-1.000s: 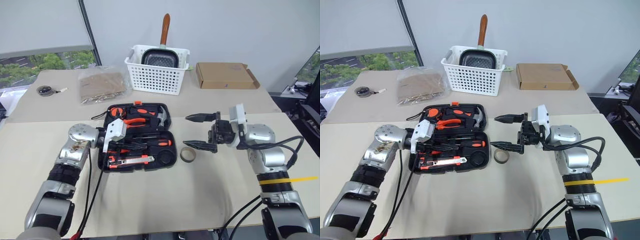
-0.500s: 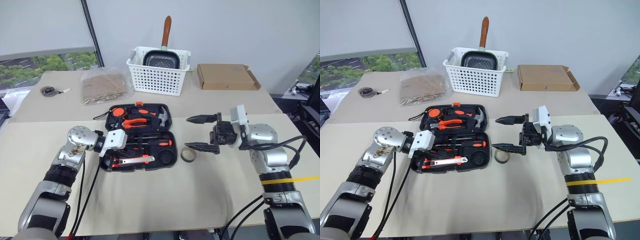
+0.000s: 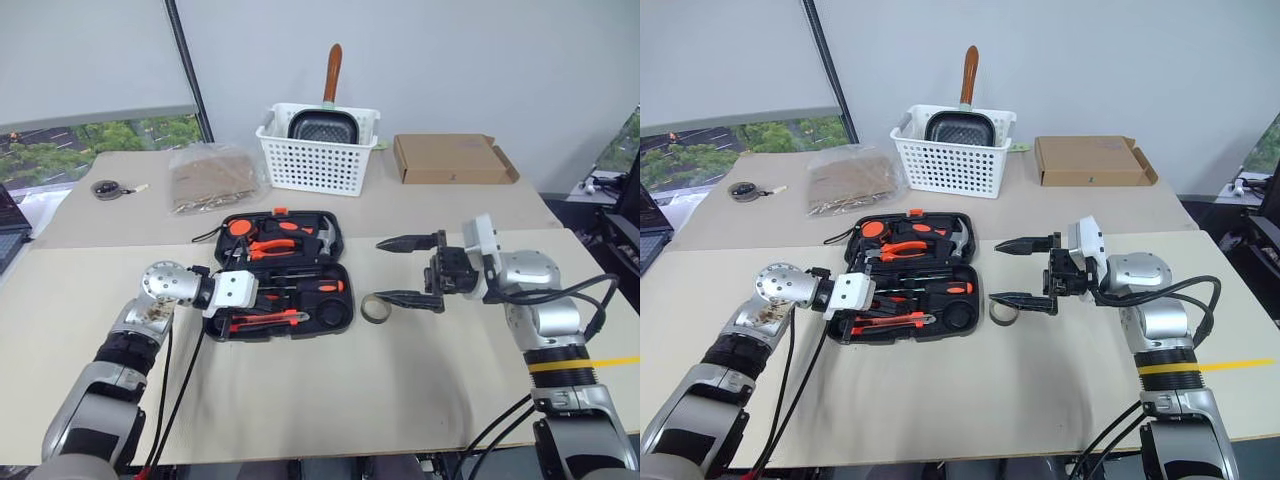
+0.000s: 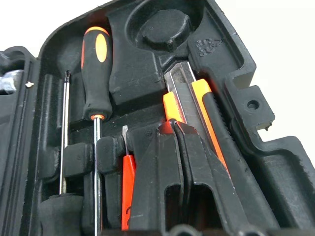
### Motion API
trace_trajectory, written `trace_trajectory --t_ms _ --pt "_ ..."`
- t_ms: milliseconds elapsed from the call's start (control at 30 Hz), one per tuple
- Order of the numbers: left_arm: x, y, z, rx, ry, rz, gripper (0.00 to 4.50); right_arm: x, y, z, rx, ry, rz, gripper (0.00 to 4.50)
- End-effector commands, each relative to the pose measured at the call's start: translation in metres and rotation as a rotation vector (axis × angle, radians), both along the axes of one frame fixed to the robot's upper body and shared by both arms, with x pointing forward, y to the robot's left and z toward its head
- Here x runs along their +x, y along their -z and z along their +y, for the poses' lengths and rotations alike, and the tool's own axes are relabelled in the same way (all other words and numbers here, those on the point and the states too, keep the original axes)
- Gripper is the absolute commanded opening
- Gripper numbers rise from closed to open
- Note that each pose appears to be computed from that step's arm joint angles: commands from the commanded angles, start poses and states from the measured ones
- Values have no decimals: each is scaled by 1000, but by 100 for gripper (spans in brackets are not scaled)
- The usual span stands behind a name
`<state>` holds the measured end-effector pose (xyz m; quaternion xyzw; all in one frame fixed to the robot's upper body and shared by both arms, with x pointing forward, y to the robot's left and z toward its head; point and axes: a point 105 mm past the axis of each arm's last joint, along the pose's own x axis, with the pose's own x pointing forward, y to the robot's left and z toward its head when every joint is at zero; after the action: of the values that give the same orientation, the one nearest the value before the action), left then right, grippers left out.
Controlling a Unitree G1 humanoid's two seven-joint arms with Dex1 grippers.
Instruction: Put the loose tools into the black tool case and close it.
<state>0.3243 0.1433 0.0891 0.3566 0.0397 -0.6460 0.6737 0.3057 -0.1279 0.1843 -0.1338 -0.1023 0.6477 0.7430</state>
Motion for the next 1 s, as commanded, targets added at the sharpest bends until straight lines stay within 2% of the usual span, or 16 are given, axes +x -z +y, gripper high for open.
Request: trace_trajectory --t_ms 33,267,433,500,633,767,867,933,1000 --pt "-3 15 2 -27 -53 108 11 -1 -4 -4 -19 23 -34 450" --pt "-1 -49 0 -255 -115 84 11 -10 24 -10 -240 72 -13 450" --pt "-32 -76 3 -293 -84 199 11 -6 48 -9 -432 178 27 450" --pt "-41 -82 4 -297 -93 226 11 -10 50 -3 -445 153 23 450" --pt "-56 -91 4 -316 -106 271 115 -9 64 4 -508 173 47 450" --pt "-73 -95 10 -273 -123 295 276 -12 65 12 -518 153 51 450" --pt "-85 -96 20 -214 -154 300 376 -14 65 15 -523 151 55 450" --pt "-86 -99 24 -209 -193 273 448 -14 67 14 -537 164 60 397" --pt "-88 -101 25 -218 -217 261 450 -9 72 9 -567 201 56 343"
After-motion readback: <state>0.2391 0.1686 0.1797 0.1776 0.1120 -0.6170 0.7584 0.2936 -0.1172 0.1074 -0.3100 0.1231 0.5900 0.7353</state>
